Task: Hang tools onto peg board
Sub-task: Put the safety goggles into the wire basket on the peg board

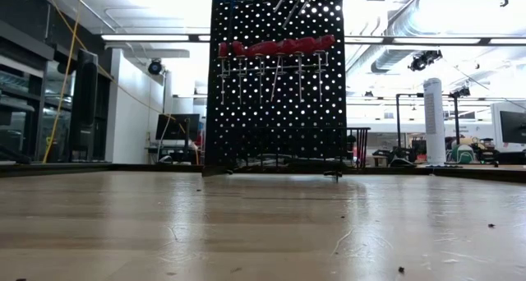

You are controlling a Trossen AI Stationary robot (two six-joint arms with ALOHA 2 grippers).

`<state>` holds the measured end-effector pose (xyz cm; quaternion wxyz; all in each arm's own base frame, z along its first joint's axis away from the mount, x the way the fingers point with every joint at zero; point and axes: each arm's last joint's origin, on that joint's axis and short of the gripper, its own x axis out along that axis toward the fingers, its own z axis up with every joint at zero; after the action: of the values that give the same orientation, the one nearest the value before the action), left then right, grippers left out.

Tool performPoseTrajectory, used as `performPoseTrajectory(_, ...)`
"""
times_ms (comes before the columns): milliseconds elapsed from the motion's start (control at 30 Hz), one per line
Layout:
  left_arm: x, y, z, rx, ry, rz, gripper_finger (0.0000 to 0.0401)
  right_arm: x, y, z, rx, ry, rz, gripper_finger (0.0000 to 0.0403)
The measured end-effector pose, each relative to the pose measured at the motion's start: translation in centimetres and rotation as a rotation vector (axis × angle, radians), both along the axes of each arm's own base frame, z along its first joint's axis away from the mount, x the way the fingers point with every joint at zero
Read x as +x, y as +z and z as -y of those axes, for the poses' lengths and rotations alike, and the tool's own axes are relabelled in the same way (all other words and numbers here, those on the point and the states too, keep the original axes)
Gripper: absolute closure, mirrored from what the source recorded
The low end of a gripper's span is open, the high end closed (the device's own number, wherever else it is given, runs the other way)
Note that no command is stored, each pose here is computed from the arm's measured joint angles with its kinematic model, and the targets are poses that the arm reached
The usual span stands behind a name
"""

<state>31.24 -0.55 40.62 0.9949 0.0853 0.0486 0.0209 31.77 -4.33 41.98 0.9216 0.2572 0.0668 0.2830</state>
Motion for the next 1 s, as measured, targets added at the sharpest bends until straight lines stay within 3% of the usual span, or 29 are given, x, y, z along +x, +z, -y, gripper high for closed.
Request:
performPoseTrajectory(67,-0.4,-0.6,0.0,0.003,0.019,-0.085,0.0401,-0.1,-0.1,0.0,0.005,-0.002,-0.018,0.0403)
performPoseTrajectory(167,-2.9,-1.6,-0.7,0.016,0.134,-0.303,0.0401,-0.9,-0.7,-0.5,-0.019,-0.008,-0.119,0.0403)
performPoseTrajectory(267,-6.4,-1.1,-1.9,-0.042,0.22,-0.363,0.0401,-2.0,-2.2,-1.2,-0.084,-0.065,-0.296,0.0403)
performPoseTrajectory(400,-10.2,-1.7,-2.4,-0.161,0.267,-0.28,0.0401,-2.7,-5.0,-1.8,-0.217,-0.314,-0.596,0.0403)
performPoseTrajectory(567,-13.8,-4.0,-2.4,-0.343,0.33,-0.085,0.0401,-0.8,-7.6,-2.4,-0.382,-0.643,-0.735,0.0403)
performPoseTrajectory(700,-15.0,-5.6,-2.3,-0.453,0.329,-0.031,0.0401,1.3,-10.6,-2.5,-0.396,-0.669,-0.845,0.0403)
performPoseTrajectory(800,-15.4,-5.7,-2.3,-0.476,0.338,-0.004,0.0401,2.5,-12.5,-2.6,-0.397,-0.69,-0.915,0.0403)
performPoseTrajectory(900,-15.3,-5.7,-2.3,-0.451,0.345,-0.004,0.0401,3.2,-13.9,-2.2,-0.419,-0.827,-0.954,0.0403)
performPoseTrajectory(1000,-15.2,-5.8,-2.3,-0.441,0.346,-0.011,0.0401,3.7,-15.2,-1.5,-0.362,-0.939,-1.007,0.0403)
